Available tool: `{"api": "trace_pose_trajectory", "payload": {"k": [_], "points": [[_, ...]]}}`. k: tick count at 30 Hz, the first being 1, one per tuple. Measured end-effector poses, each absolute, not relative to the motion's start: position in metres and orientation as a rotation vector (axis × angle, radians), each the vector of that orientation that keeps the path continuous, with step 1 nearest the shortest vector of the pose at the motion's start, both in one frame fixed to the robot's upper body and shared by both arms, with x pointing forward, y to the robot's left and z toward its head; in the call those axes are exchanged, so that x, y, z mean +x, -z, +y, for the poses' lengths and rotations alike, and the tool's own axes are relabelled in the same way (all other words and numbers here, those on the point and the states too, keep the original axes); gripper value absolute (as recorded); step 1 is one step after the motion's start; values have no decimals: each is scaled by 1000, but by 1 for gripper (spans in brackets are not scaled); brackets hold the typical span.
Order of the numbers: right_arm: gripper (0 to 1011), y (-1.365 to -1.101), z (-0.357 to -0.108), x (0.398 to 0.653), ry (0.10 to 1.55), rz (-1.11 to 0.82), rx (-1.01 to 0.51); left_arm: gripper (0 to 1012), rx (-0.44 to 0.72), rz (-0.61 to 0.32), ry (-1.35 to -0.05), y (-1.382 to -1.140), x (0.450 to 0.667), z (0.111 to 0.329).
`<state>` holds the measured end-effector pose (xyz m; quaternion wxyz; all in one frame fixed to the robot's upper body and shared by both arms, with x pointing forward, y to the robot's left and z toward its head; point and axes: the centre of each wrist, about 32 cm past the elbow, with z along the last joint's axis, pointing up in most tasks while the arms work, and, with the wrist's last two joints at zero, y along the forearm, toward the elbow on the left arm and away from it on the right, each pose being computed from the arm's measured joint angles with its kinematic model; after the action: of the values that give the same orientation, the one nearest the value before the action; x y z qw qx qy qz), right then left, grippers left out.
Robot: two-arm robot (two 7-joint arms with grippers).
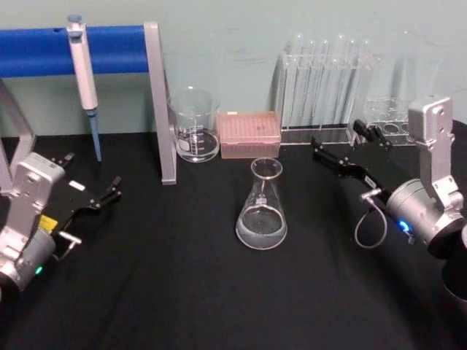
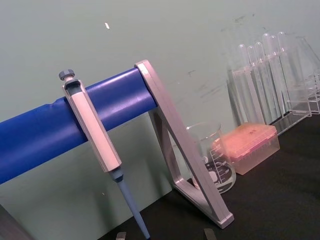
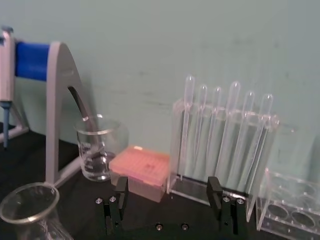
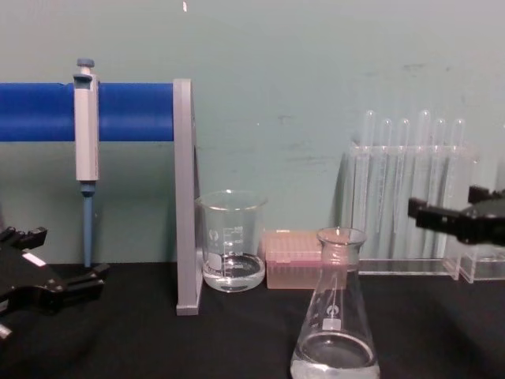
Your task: Grasp the erlenmeyer flask with one hand, shake it three times, then place it back.
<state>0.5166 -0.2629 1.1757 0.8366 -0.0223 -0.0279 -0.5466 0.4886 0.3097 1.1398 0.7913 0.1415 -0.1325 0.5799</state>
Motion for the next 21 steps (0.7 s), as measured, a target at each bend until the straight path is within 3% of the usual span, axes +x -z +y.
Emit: {"api": "trace_pose_trajectory", "payload": {"k": [21], "points": [[1003,-1151,-261,524,1147,5,-165,1001,305,-285,-1248,-1140,489,310]]}}
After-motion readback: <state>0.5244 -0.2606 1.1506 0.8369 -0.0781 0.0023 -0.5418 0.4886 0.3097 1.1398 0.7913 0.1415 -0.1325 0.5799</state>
